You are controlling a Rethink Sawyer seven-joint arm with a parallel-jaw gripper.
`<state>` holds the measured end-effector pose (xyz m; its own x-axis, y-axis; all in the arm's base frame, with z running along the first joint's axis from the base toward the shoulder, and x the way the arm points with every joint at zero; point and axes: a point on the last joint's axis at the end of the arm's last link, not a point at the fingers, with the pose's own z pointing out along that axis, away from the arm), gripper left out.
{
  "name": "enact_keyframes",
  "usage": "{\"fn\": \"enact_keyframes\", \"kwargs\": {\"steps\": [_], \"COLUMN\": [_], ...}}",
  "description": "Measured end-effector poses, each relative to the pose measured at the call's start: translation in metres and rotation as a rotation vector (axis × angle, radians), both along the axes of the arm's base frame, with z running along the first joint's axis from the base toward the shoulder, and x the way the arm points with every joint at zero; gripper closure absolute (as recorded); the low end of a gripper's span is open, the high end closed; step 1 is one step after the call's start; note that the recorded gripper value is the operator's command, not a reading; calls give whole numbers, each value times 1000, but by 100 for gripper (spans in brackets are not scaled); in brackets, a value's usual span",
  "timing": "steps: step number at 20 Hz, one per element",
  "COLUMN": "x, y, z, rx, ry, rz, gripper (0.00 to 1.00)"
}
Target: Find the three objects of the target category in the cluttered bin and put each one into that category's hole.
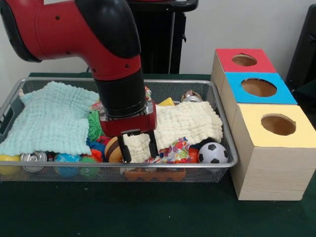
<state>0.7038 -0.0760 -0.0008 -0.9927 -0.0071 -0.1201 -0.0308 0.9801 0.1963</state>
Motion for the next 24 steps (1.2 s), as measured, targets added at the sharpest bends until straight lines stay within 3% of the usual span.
{"fn": "enact_keyframes", "kwargs": {"steps": [14, 24], "x": [0, 3], "y": [-7, 2], "z": [-8, -10], "rx": [4, 23], "ry": [19, 31], "rz": [47, 64], "gripper": [0, 0]}}
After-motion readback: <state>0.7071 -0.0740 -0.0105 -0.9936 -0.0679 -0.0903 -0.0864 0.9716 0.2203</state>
